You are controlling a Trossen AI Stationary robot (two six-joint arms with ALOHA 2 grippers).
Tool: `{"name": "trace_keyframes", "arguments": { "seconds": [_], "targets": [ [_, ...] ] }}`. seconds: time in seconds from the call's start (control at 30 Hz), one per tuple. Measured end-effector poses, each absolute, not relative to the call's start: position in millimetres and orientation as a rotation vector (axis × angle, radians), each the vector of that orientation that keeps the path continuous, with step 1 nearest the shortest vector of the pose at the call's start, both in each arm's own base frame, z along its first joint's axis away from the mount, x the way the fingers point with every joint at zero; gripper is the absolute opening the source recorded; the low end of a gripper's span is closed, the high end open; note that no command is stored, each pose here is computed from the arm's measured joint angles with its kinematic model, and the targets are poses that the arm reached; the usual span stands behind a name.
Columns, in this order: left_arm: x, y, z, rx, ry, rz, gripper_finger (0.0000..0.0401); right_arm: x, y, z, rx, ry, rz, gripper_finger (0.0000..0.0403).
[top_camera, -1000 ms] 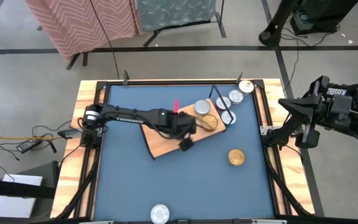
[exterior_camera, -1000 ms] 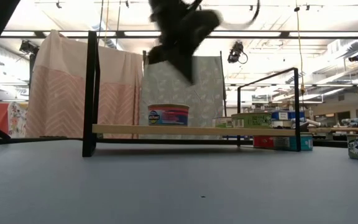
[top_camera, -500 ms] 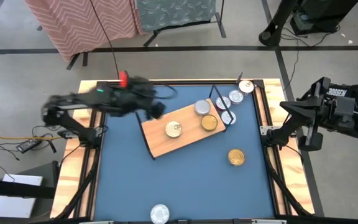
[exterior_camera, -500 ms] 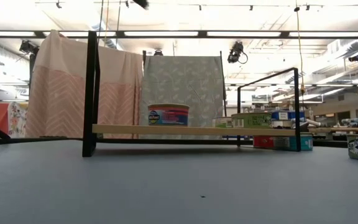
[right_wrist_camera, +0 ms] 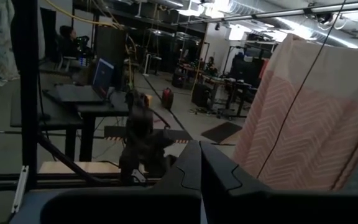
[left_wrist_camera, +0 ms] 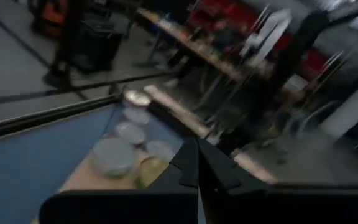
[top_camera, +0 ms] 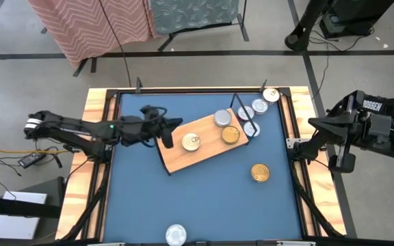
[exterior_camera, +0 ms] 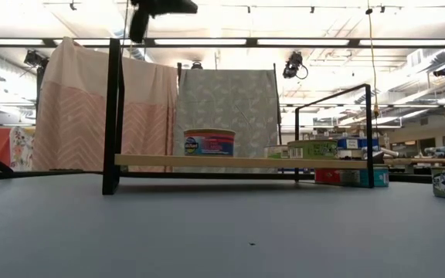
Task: Stack canned seafood by type on shelf
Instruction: Put the blue/pink tuna can on the shelf
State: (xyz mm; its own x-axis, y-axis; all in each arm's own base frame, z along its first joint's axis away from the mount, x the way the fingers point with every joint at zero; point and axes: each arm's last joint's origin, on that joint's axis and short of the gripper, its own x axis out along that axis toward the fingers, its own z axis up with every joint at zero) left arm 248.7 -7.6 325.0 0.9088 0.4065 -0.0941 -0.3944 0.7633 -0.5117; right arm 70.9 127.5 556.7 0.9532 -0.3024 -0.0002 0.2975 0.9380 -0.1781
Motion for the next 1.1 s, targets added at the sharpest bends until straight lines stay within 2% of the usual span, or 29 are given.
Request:
{"name": "trace_keyframes", "arguments": {
  "seconds": [0.07,0.13,0.37,0.63,0.73,0.9,1.1],
  "targets": [
    [250,-5,318,-0.586,-0.055,0.422,0.0002,71,128,557,-0.167,0.026,-0.307,0.0004],
    [250,-3,312,-0.583,-0.003,0.439,0.0002,71,128,558,-0.158,0.024,-0.307,0.0004],
    [266,1,306,-0.507,0.349,0.4,0.0002,71,129,560,-0.158,0.024,-0.307,0.0004],
    [305,14,298,-0.478,0.663,0.135,0.0002,72,130,561,-0.138,0.023,-0.304,0.0004],
    [316,25,285,-0.515,0.763,0.109,0.0002,72,131,562,-0.131,0.027,-0.292,0.0004],
    [328,40,262,-0.521,0.848,0.147,0.0002,72,132,563,-0.116,0.031,-0.277,0.0004],
    [337,51,238,-0.569,0.932,0.105,0.0003,70,133,563,-0.124,0.027,-0.27,0.0004]
  ]
}}
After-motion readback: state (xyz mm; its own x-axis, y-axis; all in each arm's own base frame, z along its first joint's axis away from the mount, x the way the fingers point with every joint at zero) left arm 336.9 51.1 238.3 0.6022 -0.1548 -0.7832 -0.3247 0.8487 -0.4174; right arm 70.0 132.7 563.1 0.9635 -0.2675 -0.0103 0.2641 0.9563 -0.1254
